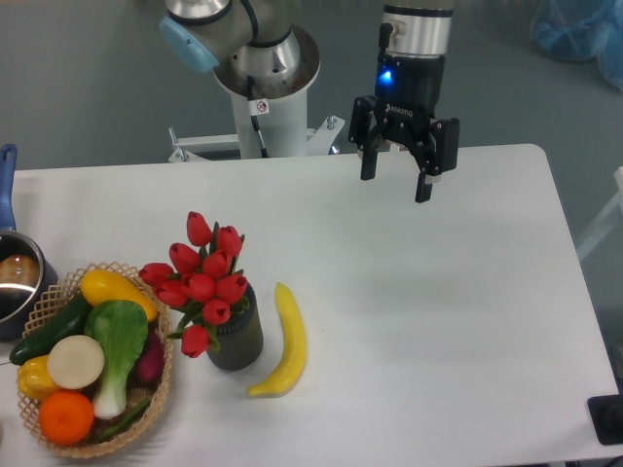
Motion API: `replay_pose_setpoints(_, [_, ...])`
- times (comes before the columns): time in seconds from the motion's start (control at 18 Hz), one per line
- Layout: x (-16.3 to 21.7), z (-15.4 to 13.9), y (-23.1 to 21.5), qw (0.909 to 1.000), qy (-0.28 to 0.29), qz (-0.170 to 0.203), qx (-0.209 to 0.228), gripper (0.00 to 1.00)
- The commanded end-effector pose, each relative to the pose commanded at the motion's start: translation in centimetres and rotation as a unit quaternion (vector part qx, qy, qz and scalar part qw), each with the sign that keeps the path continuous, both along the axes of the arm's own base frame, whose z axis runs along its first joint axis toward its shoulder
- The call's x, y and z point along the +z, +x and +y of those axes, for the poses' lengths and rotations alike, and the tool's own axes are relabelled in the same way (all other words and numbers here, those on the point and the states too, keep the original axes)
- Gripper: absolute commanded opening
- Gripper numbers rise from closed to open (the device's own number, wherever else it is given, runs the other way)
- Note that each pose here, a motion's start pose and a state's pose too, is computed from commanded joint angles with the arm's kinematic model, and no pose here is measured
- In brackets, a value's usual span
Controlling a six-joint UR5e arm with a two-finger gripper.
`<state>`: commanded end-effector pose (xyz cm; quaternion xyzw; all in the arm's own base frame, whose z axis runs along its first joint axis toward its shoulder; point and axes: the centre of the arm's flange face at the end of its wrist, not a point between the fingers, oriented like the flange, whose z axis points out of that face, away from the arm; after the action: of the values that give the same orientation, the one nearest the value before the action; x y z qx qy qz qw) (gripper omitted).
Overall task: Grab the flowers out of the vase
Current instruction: 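Move the open gripper down toward the red tulips in the vase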
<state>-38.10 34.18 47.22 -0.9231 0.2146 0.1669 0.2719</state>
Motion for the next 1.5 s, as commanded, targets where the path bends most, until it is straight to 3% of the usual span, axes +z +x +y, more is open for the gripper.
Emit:
replay_pose_setpoints(0.39, [-0.5,0.6,0.2,1.0,0.003,-0.006,-0.006,1.0])
replay_pose_setpoints(0.56, [-1.1,1.8,0.5,0.9988,0.029,-0.032,-0.021,1.0])
replay_pose_setpoints(0.61, [-1.1,1.9,0.6,0.998,0.039,-0.05,-0.007,1.0])
replay_pose_setpoints(0.78, [-2.1,2.1,0.8,0.9917,0.055,-0.108,0.042,1.0])
replay_pose_setpoints(0.94, [-2.8,2.4,1.3,0.9851,0.091,-0.143,0.028,1.0])
replay_pose_setpoints(1.11, [-4.1,3.8,0.5,0.9655,0.158,-0.207,-0.004,1.0])
replay_pose_setpoints(1.5, [-4.2,4.2,0.9,0.9617,0.173,-0.211,-0.022,1.0])
